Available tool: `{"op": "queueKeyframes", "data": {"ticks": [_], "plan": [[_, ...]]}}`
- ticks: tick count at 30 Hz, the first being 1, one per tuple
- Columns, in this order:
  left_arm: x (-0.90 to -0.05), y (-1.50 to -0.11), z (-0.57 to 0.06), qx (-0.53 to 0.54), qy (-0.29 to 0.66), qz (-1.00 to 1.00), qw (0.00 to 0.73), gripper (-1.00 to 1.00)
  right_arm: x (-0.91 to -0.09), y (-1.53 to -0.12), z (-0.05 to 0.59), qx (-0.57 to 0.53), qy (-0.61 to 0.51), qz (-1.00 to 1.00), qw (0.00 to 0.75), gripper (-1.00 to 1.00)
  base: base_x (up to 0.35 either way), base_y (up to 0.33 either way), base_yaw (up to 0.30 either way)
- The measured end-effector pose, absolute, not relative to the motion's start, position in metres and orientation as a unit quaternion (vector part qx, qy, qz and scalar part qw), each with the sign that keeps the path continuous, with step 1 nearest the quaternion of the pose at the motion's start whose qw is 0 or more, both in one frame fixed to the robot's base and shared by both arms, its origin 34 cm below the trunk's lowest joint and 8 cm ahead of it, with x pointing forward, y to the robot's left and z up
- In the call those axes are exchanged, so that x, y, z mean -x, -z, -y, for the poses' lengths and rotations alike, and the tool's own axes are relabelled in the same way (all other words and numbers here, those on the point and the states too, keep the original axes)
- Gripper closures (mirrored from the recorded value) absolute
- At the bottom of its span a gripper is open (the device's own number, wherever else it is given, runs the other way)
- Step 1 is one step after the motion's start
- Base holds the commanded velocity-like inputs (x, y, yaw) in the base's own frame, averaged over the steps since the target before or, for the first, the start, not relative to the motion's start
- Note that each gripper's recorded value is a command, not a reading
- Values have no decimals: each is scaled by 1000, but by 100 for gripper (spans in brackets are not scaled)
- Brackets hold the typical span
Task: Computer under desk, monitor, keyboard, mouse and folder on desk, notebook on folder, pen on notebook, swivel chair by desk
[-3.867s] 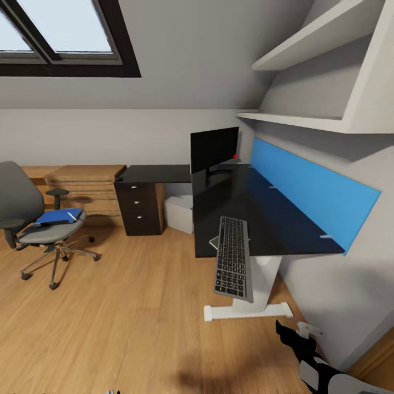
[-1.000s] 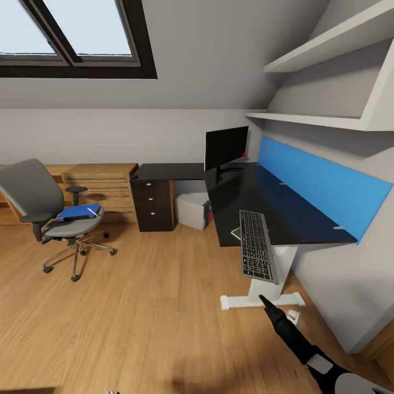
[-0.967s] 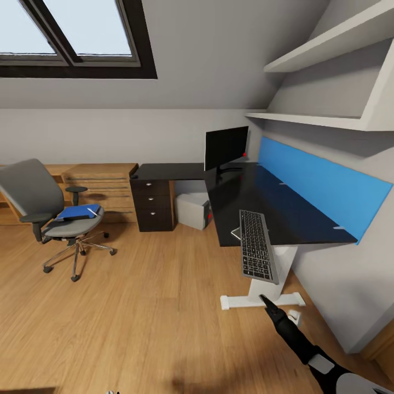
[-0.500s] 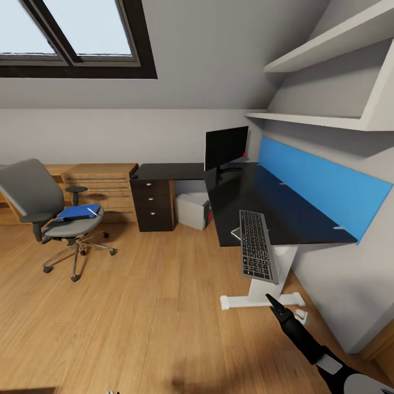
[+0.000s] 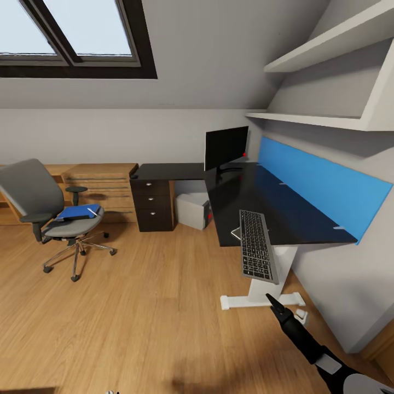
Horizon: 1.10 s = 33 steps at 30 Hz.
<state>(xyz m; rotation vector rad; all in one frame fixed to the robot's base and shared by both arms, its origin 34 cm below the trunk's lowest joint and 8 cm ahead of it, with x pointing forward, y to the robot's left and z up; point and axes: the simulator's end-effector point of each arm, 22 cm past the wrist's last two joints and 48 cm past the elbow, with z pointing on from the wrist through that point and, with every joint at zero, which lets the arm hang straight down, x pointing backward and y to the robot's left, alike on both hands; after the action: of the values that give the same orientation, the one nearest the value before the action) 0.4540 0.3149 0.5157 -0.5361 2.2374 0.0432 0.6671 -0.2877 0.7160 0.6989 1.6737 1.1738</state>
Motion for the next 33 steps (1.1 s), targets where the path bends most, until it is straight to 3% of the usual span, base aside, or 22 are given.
{"op": "queueKeyframes", "data": {"ticks": [15, 33], "plan": [[-454, -516, -315, 213, -17, -888, 407, -100, -672, -720, 297, -417, -551, -604, 397, -100, 0, 0, 0], [-454, -516, -316, 213, -18, -888, 408, -100, -691, -738, 325, -450, -549, -561, 425, -100, 0, 0, 0]]}}
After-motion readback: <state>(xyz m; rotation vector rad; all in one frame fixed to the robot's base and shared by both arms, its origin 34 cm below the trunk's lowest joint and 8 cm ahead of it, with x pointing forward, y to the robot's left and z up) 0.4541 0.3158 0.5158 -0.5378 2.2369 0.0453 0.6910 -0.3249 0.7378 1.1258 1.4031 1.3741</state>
